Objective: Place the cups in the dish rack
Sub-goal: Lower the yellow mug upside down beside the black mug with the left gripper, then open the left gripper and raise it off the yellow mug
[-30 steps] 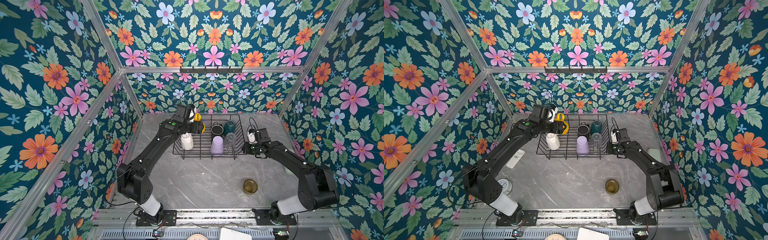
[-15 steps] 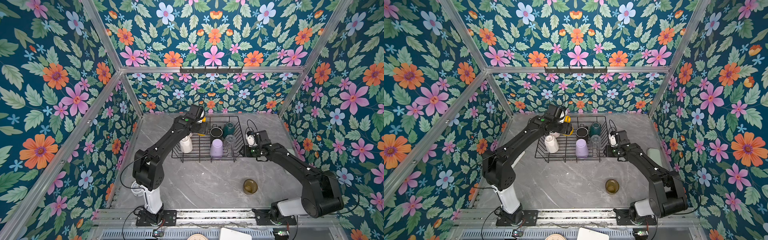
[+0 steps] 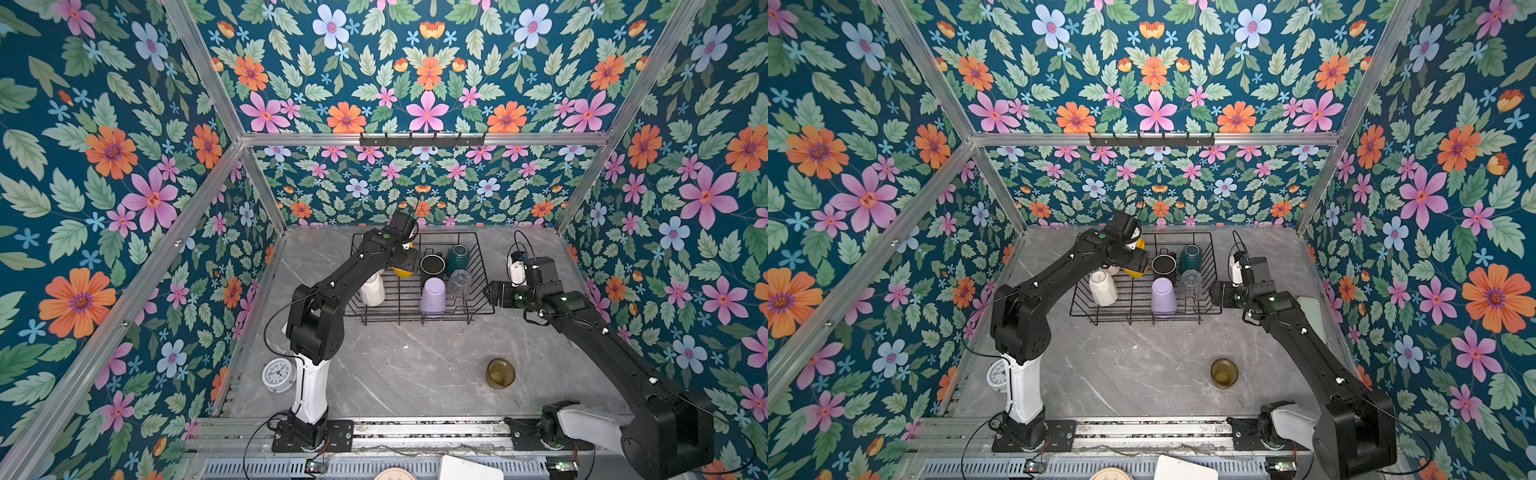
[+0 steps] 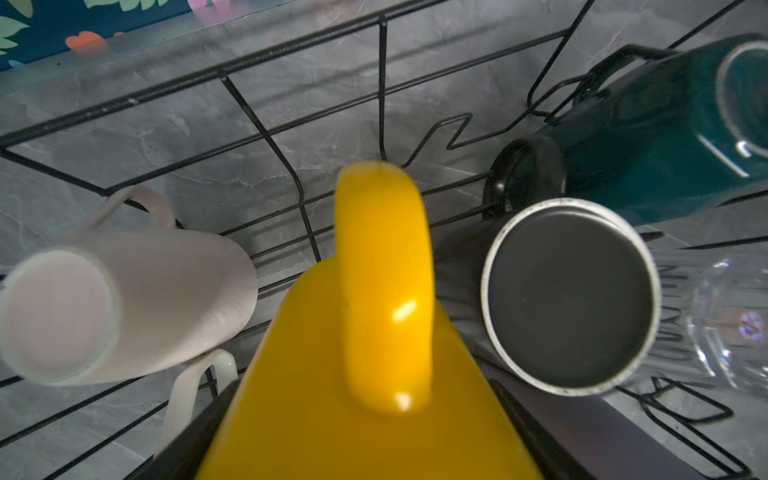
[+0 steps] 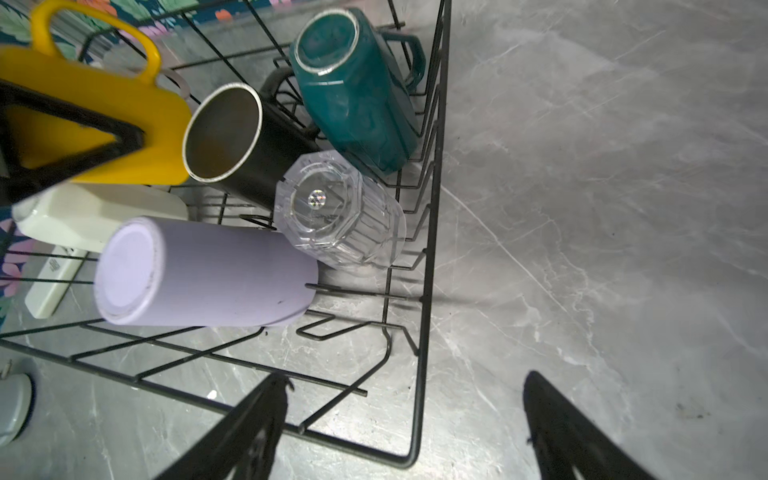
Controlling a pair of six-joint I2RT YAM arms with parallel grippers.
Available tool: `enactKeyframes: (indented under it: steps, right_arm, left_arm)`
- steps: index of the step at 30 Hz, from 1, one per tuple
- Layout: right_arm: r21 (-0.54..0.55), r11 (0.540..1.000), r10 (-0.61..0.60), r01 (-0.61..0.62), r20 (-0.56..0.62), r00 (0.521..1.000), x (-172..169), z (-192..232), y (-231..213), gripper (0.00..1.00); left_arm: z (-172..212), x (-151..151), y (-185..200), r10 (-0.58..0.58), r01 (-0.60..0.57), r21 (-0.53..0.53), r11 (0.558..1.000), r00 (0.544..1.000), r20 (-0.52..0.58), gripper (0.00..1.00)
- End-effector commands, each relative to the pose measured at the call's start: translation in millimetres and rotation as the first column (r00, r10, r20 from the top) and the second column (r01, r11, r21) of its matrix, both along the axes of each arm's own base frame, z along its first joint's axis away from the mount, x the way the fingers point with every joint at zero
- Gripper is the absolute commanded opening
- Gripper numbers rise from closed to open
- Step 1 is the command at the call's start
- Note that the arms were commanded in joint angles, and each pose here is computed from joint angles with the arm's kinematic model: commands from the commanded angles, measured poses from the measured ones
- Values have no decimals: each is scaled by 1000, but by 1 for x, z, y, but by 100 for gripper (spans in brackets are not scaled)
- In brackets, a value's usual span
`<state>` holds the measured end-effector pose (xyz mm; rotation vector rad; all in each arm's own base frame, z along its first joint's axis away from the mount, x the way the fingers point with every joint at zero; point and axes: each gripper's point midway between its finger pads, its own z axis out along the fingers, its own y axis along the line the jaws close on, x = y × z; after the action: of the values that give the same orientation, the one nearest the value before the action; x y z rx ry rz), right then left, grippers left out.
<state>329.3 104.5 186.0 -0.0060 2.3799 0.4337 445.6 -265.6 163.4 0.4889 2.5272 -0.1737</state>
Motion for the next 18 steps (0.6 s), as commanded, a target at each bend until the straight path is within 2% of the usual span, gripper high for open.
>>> enactKeyframes:
  steps: [1, 11, 15, 18]
  right_arm:
    - [14, 999, -32, 32, -11, 999, -9, 6, -4, 88]
    - [69, 997, -35, 33, 24, 999, -31, 27, -4, 89]
    - [83, 996, -35, 32, 33, 999, -37, 33, -4, 89]
    - [91, 995, -35, 31, 37, 999, -40, 36, -4, 89]
  left_arm:
    - [-1, 9, 1, 12, -13, 25, 1000, 1000, 27, 0]
    - [-31, 17, 2, 32, -31, 86, 996, 999, -7, 0]
    - [-41, 20, 2, 44, -42, 100, 994, 999, -17, 4]
    - [-46, 22, 2, 48, -45, 102, 994, 999, -20, 11]
